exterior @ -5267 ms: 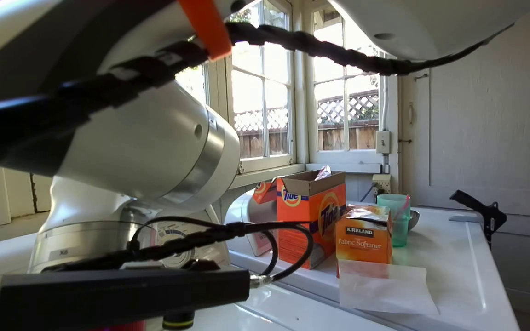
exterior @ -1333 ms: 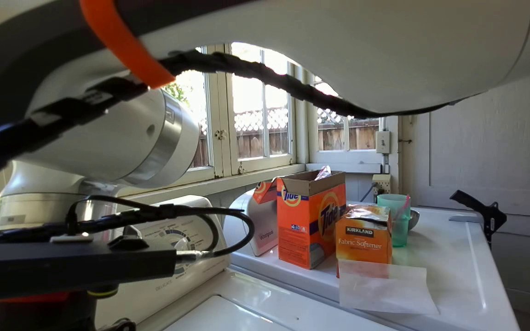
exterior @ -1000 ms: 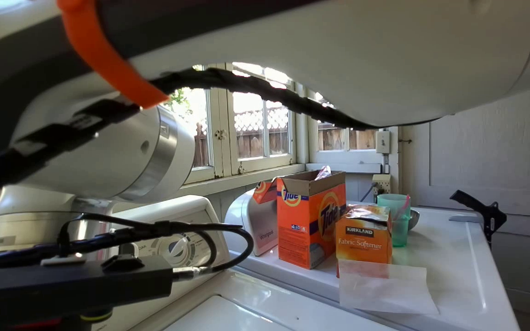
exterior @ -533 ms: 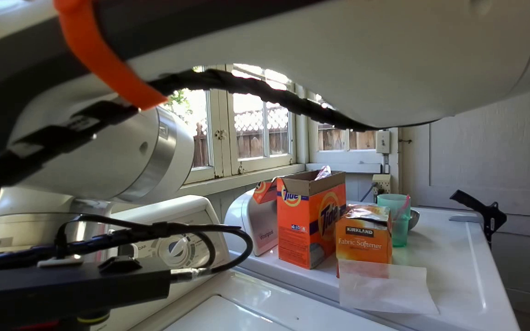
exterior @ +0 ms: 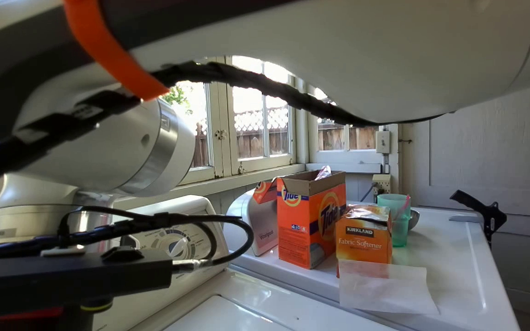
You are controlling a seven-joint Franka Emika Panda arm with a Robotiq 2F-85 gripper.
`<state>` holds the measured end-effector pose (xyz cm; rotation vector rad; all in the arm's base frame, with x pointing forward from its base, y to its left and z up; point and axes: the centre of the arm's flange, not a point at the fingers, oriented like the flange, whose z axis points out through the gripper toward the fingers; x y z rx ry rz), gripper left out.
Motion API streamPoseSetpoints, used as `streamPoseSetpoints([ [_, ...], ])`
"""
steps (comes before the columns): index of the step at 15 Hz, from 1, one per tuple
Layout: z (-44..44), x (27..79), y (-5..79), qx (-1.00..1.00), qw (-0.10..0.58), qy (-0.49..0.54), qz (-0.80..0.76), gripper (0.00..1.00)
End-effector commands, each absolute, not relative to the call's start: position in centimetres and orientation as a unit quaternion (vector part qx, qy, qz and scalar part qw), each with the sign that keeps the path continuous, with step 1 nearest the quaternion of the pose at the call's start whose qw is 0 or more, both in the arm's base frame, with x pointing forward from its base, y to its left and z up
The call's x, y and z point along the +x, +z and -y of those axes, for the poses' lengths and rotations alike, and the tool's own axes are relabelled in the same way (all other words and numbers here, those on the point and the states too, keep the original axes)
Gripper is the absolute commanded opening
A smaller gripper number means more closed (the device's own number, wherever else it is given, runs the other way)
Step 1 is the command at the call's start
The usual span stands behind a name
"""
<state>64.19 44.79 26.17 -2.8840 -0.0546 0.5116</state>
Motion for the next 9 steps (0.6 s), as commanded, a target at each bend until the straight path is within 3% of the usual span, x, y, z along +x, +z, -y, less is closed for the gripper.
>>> streamPoseSetpoints([
  [1, -43.2, 65.4, 28.2, -0.975, 0.107, 0.195, 0.009, 0.02],
  [9, -34.9, 65.6, 30.6, -0.957, 0.134, 0.242, -0.086, 0.02],
])
